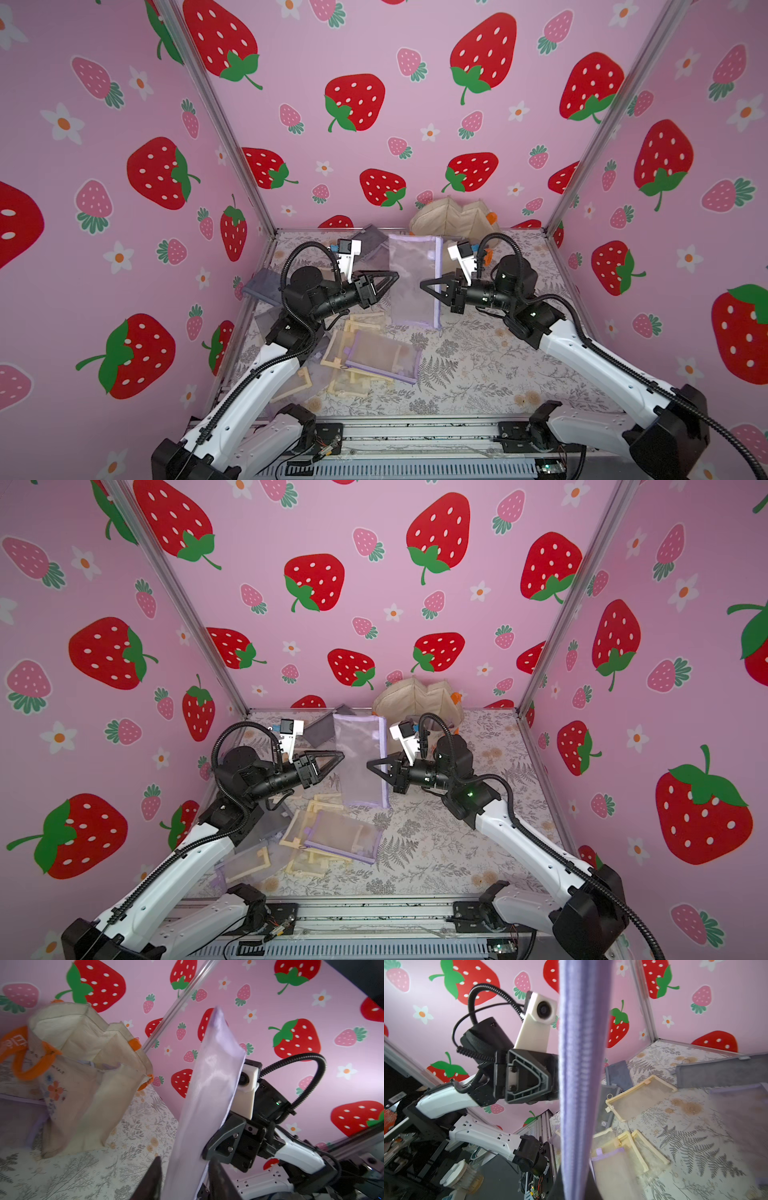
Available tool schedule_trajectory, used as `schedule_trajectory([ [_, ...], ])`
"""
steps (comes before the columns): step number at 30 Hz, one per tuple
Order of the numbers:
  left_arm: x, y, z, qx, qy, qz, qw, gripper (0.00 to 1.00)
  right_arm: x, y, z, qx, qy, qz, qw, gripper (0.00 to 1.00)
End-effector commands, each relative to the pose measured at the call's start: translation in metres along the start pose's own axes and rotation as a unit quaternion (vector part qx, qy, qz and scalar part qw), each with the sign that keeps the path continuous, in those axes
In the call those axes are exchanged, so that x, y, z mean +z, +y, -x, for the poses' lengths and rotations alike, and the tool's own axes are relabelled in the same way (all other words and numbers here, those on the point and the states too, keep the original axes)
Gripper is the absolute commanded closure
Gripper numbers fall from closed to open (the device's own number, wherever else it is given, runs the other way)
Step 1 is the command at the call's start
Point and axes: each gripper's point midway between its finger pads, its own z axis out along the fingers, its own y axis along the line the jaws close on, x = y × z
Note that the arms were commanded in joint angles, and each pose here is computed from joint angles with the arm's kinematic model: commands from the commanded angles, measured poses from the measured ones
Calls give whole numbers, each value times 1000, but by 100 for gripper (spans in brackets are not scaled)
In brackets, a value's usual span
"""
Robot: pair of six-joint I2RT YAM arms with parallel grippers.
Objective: Put the pencil pouch into the canvas bag
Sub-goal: Pick up the pencil pouch, then place the pencil pouch in the canvas bag.
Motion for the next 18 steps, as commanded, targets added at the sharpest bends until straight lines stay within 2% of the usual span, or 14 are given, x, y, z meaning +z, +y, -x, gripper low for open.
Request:
schedule_trajectory([
  [1,-11,23,8,28,-14,96,995,28,-28,-21,51,23,-64,-65,996,100],
  [5,-18,52,-7,26,14,168,985,14,-51,-71,100,63,-88,-143,984,100],
  [10,-28,62,-20,33,33,197,979,12,-71,-131,157,98,-146,-207,962,100],
  [13,-35,64,-22,43,30,208,977,12,-83,-165,181,90,-174,-268,943,100],
  [18,-40,65,-24,51,30,212,975,12,-80,-227,186,84,-166,-344,920,100],
])
